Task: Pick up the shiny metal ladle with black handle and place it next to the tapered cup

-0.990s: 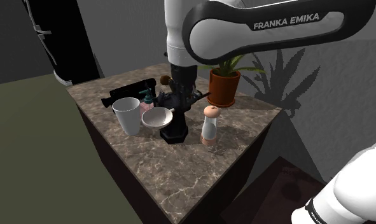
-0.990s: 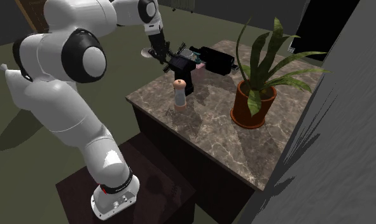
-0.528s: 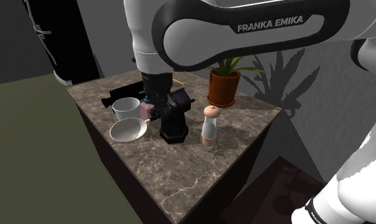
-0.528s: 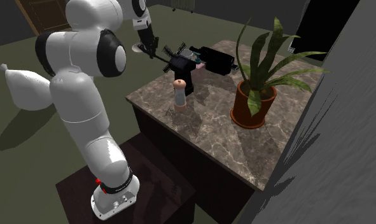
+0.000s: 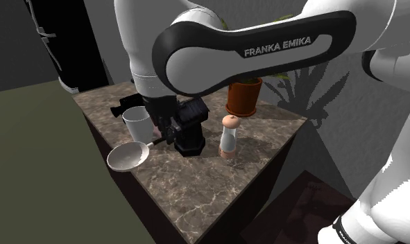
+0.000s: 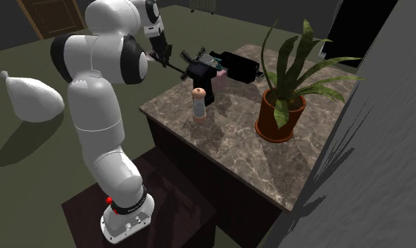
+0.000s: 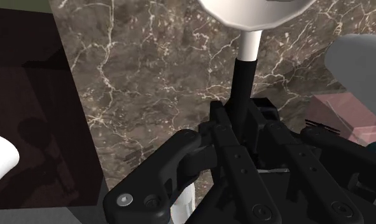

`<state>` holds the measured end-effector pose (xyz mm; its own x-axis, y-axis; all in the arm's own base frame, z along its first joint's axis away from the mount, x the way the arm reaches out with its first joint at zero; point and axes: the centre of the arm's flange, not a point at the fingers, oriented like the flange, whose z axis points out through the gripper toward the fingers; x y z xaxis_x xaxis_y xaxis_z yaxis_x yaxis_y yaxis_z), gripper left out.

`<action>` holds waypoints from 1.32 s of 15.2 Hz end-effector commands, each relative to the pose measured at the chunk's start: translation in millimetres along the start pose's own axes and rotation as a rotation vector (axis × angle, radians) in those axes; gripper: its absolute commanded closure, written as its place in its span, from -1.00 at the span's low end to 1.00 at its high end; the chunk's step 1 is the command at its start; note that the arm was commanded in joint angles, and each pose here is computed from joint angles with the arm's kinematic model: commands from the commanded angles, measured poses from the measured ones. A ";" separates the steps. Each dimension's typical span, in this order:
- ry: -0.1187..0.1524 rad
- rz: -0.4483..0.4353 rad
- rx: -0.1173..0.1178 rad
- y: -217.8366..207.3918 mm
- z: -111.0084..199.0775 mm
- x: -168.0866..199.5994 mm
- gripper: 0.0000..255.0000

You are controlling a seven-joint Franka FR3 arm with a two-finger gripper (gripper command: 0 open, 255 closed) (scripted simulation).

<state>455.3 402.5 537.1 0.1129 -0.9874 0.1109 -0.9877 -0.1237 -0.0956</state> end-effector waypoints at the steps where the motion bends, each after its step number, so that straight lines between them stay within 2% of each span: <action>1: 0.000 0.000 0.001 1.6 9.8 -2.1 1.00; 20: 0.000 0.000 0.001 11.2 109.1 -13.2 1.00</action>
<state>455.0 403.3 431.5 0.1127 -0.9874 0.1107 -0.9877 -0.1234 -0.0958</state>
